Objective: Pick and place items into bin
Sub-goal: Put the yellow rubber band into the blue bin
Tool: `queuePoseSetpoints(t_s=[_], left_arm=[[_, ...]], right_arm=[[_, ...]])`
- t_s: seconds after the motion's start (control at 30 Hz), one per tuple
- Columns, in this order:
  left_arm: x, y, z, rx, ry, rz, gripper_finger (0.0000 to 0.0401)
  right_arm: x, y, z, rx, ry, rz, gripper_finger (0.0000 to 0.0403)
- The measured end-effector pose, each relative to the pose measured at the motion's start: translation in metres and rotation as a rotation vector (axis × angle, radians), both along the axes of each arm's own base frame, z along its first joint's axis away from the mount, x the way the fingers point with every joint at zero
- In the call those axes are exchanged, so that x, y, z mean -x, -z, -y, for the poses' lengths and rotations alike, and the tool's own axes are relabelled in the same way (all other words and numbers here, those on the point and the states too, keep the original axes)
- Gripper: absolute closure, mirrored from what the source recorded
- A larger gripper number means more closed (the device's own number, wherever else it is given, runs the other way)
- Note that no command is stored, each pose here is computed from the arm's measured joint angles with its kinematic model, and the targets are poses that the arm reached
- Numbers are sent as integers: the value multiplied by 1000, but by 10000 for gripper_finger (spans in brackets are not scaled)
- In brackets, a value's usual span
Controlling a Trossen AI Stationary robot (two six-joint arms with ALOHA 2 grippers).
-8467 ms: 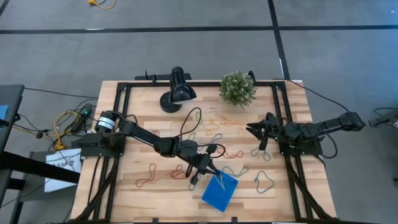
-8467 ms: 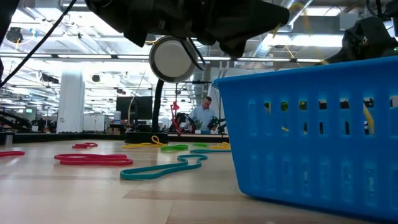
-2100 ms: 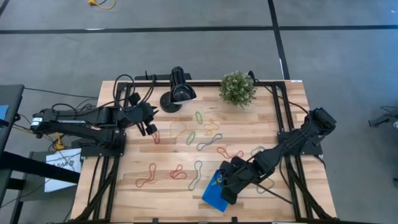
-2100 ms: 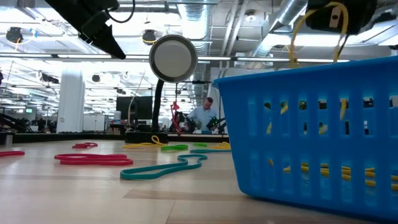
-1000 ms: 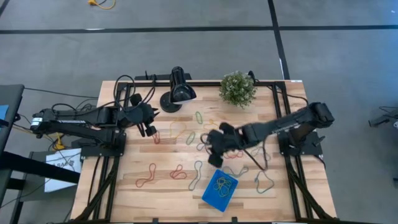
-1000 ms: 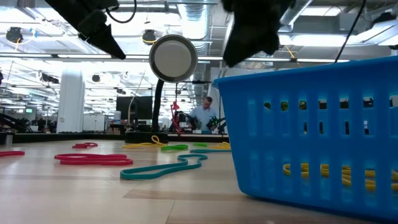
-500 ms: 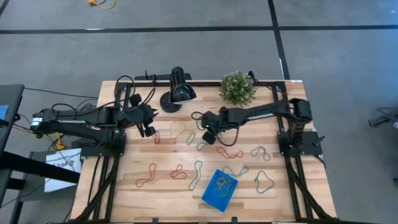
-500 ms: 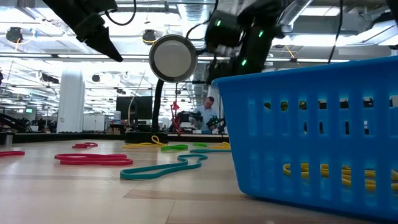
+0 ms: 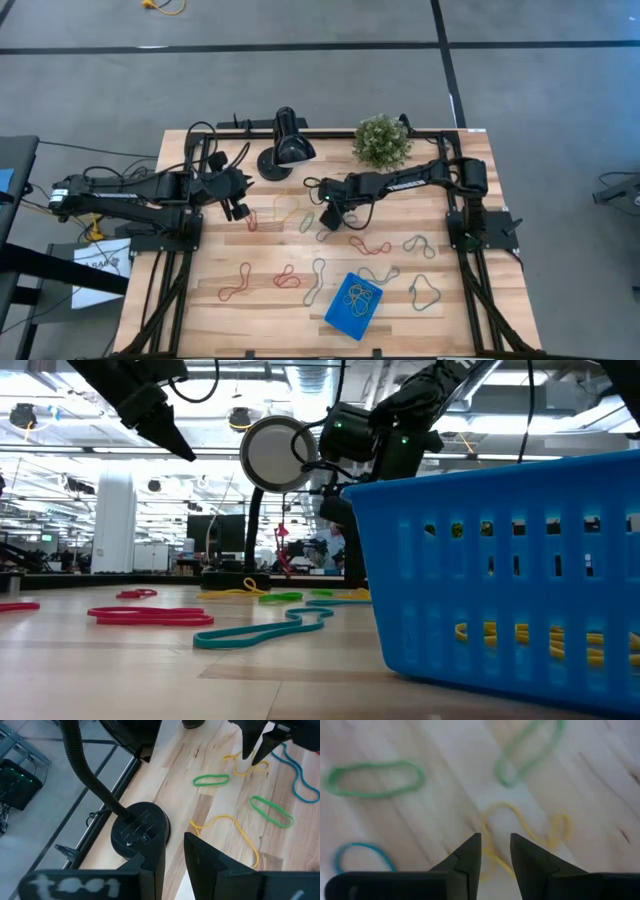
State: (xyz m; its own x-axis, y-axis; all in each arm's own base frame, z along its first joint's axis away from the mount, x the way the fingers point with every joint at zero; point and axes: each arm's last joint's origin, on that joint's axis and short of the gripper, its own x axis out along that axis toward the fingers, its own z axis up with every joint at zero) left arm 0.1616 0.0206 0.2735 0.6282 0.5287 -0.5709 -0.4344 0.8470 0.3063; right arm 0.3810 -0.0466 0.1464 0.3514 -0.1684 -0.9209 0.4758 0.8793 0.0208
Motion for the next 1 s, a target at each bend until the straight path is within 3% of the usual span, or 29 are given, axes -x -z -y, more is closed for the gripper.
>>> queuePoseSetpoints(t_s=[0.2,0.8,1.0], left_arm=[[0,0,0,-2,2,-1,340],[0,0,0,-2,1,0,340],[0,0,0,-2,1,0,340]], right_arm=[[-4,8,-9,-19,-82,-1,305],[-3,17,-6,18,-68,-44,307],[-3,17,-2,1,-36,-38,357]])
